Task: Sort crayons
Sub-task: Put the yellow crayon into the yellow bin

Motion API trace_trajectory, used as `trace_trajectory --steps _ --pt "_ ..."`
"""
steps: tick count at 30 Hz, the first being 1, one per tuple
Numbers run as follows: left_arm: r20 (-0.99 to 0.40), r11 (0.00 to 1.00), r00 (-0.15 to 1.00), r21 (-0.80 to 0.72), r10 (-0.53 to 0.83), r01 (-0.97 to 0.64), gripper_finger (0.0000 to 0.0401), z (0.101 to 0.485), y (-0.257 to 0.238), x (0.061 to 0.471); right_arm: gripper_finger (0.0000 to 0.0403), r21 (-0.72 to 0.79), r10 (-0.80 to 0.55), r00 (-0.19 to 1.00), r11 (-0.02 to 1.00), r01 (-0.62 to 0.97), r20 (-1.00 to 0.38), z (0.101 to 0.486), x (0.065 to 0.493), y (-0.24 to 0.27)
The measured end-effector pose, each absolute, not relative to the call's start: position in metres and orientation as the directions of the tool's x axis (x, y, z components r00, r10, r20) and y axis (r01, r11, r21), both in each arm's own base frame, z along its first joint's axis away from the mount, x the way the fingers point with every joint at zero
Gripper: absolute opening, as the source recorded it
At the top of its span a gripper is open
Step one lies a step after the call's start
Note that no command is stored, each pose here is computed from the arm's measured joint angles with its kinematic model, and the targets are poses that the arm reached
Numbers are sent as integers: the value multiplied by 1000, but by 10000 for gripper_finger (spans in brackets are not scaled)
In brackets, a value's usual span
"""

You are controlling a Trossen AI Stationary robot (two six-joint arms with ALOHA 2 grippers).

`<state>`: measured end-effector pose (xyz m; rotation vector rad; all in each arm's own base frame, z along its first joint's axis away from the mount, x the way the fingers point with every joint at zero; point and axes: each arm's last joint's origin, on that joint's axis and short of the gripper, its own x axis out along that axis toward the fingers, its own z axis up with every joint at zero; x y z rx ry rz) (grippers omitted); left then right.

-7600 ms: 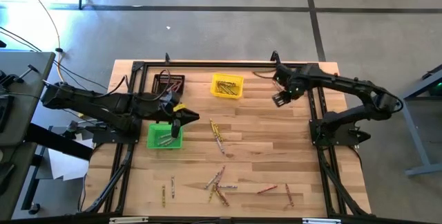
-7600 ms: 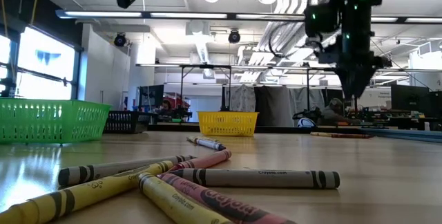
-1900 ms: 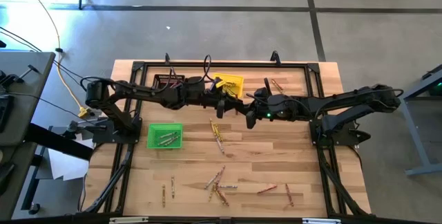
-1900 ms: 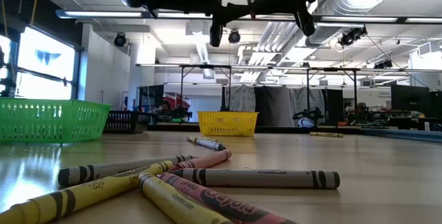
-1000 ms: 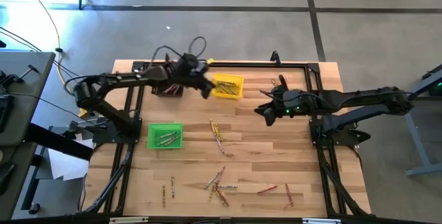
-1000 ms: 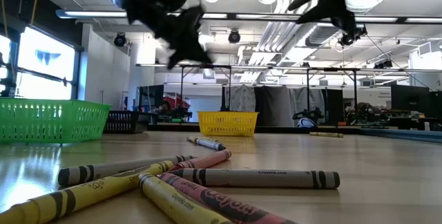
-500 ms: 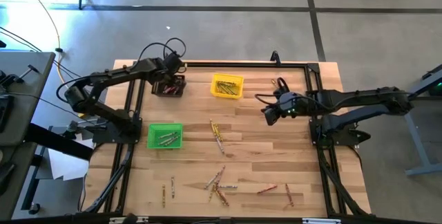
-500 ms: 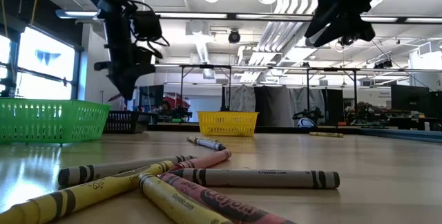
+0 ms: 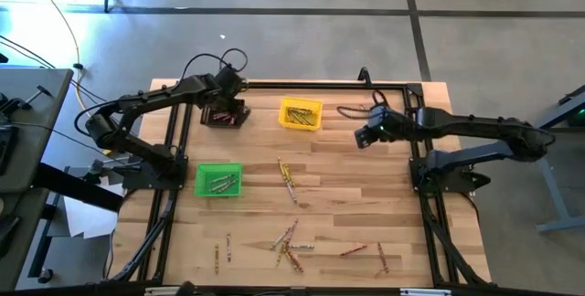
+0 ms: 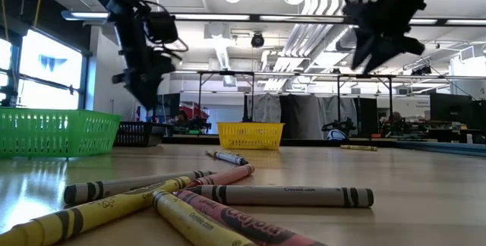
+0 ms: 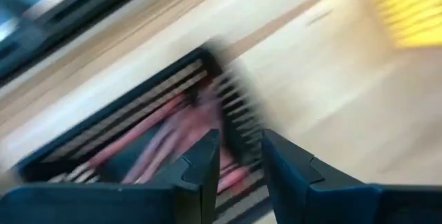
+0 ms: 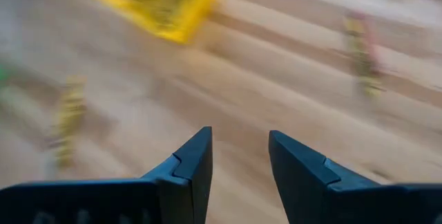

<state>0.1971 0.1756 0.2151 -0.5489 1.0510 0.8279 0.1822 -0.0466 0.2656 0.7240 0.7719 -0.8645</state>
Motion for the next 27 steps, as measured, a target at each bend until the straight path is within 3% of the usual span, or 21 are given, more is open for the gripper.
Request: trace_trajectory --steps 5,11,17,27 --pt "-818 684 506 -205 274 -701 91 239 174 223 129 106 -351 245 371 923 -903 249 174 -79" --pt "-641 772 730 -332 237 -542 86 275 162 257 129 43 -240 143 380 924 -960 217 183 -121" --pt "-525 824 819 -343 230 -452 85 301 150 275 129 69 -119 123 379 923 -985 180 187 -160" --pt "-456 842 856 -339 242 -419 85 318 147 281 129 56 -112 102 354 934 -988 150 182 -194"
